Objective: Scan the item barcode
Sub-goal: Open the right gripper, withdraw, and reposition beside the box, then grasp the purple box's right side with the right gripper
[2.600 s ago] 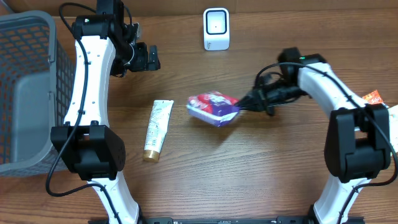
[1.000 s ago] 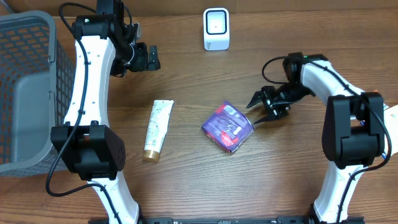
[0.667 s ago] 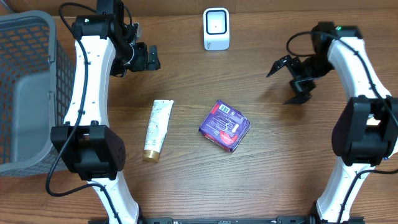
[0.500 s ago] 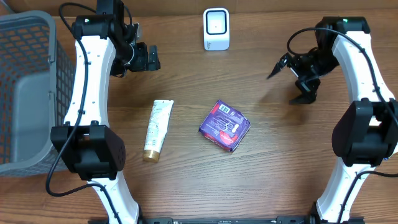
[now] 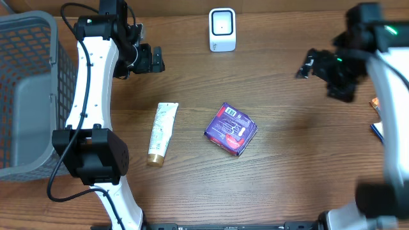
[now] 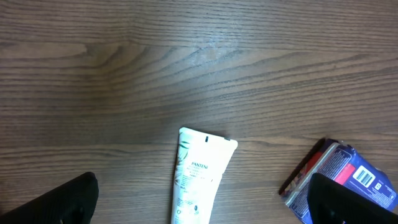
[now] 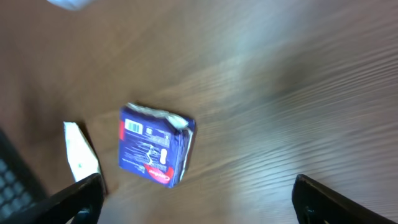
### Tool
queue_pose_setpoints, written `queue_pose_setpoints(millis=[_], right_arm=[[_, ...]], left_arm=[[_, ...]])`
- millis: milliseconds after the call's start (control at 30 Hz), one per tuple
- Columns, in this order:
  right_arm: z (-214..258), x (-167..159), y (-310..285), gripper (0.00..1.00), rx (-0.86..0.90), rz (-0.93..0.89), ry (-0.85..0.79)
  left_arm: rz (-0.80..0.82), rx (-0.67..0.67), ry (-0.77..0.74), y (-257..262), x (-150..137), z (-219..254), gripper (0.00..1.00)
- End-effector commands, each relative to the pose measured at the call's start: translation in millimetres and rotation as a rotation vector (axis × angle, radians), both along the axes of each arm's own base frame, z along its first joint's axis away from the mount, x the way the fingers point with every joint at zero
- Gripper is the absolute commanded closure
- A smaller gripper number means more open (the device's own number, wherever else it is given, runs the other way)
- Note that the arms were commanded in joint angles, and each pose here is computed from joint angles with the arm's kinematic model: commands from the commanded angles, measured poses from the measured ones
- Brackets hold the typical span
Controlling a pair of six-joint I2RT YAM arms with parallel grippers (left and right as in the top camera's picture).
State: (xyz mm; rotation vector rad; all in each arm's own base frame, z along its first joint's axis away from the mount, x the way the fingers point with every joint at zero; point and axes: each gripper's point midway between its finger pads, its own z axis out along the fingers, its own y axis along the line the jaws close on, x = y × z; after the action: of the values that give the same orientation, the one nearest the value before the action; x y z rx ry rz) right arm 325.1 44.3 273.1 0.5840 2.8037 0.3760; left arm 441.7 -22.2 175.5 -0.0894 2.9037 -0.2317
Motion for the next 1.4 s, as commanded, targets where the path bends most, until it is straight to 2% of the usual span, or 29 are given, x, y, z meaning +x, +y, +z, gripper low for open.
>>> queue_pose_setpoints(millis=[0,67,100,133,200,267,400,500,567,600,733,833,1033,1167,1367], right_arm=[[87.7,-68.7,-25.3,0.00,-0.172,-0.137,-0.318],[119.4,-108.5,-31.5,0.00,-0.169,-0.164,-0.463],[132.8,-139.3,-39.0,0.03,-0.165,-0.176,-0.538],[135.1,-158.5,-42.7,0.02,-0.150,-0.192,-0.564],[128.9,-182.2,-47.3,0.00,-0.103,-0.256,-0.572],[112.3,-191.2,-46.1,0.00,-0.073,-0.276,-0.547],[43.1,-170.7,-42.4,0.00,-0.109,-0.284,-0.399],[-17.9,-137.2,-39.4,0.07,-0.159,-0.277,-0.317],[-58.9,-111.6,-34.1,0.04,-0.158,-0.278,-0.311],[-80.2,-99.3,-21.9,0.00,-0.105,-0.253,-0.307],[-143.7,-79.0,51.7,0.00,0.242,-0.063,-0.228],[-160.8,-81.1,92.5,0.00,0.456,0.059,-0.151],[-159.0,-71.5,132.1,0.00,0.676,0.164,-0.106],[-180.4,-68.3,132.9,0.00,0.635,0.063,-0.028],[-192.8,-89.5,165.2,0.00,0.600,0.118,0.042]], left_arm=[[-0.016,0.011,-0.034,2.8,1.7,10.7,0.00],[-0.016,0.011,-0.034,2.8,1.7,10.7,0.00],[-0.016,0.011,-0.034,2.8,1.7,10.7,0.00],[-0.016,0.011,-0.034,2.8,1.7,10.7,0.00],[-0.016,0.011,-0.034,2.8,1.7,10.7,0.00],[-0.016,0.011,-0.034,2.8,1.7,10.7,0.00],[-0.016,0.011,-0.034,2.8,1.7,10.7,0.00],[-0.016,0.011,-0.034,2.8,1.7,10.7,0.00],[-0.016,0.011,-0.034,2.8,1.7,10.7,0.00],[-0.016,0.011,-0.034,2.8,1.7,10.7,0.00],[-0.016,0.011,-0.034,2.8,1.7,10.7,0.00],[-0.016,0.011,-0.034,2.8,1.7,10.7,0.00],[-0.016,0.011,-0.034,2.8,1.7,10.7,0.00],[-0.016,0.011,-0.034,2.8,1.7,10.7,0.00],[-0.016,0.011,-0.034,2.8,1.7,10.7,0.00]])
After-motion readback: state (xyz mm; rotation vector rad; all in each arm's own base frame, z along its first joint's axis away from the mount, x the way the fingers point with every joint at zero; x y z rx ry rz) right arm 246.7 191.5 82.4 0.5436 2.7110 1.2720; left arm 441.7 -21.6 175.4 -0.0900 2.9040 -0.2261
